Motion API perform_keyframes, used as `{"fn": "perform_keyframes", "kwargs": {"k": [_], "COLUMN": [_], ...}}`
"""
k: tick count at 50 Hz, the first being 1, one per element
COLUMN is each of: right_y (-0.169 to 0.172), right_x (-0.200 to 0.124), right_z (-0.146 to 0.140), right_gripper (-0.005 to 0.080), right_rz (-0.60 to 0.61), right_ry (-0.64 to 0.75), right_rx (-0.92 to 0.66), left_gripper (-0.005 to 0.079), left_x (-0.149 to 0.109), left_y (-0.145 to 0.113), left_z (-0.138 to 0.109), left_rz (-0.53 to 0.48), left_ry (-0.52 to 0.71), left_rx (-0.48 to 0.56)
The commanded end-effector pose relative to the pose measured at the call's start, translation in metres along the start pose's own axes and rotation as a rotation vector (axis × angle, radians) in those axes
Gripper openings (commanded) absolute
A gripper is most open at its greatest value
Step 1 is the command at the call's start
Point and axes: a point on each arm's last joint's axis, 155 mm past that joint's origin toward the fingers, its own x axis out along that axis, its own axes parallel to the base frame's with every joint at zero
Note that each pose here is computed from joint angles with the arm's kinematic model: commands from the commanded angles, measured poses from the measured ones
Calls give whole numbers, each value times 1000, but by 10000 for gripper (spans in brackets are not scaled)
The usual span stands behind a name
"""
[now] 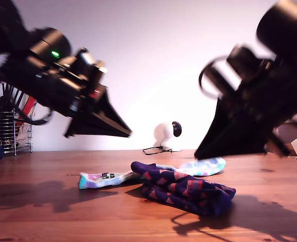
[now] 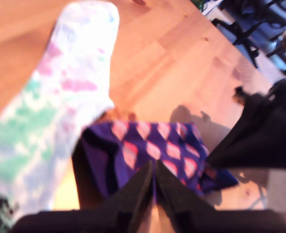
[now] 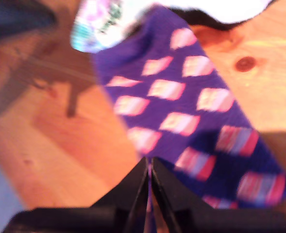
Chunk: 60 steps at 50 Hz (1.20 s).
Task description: Fold the socks in front of you. After folding them, place them to the right side.
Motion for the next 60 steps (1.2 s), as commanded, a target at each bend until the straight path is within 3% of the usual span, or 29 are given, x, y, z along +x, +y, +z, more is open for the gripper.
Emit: {"fn": "perform_keyframes", "kwargs": {"k": [1, 7, 15, 22, 34, 49, 60], "right_y": [0, -5, -7, -7, -7, -7, -7], "right_x": [7, 14, 16, 16, 16, 16, 16], "right_z": [5, 3, 3, 3, 2, 3, 4], "right_gripper": [-11, -11, -11, -11, -11, -11, -11], "right_rz": [1, -5, -11, -10, -10, -9, -9], "right_ry": [-2, 16, 21, 22, 23, 19, 15], "right_rx": [-19, -31, -35, -47, -48, -51, -52], "left_gripper": [-12, 1, 181, 239, 257, 257, 257], "left_x": [8, 17, 30, 37, 44, 54, 63], "left_y": [7, 13, 20, 18, 22, 29, 30], "left_z": [-6, -10, -14, -11, -9, -30, -53], "left_rz": [5, 19, 39, 66, 165, 251, 251], "left_ry": [22, 42, 75, 93, 140, 235, 309], "left_rx": [-6, -13, -24, 25, 139, 269, 285]}}
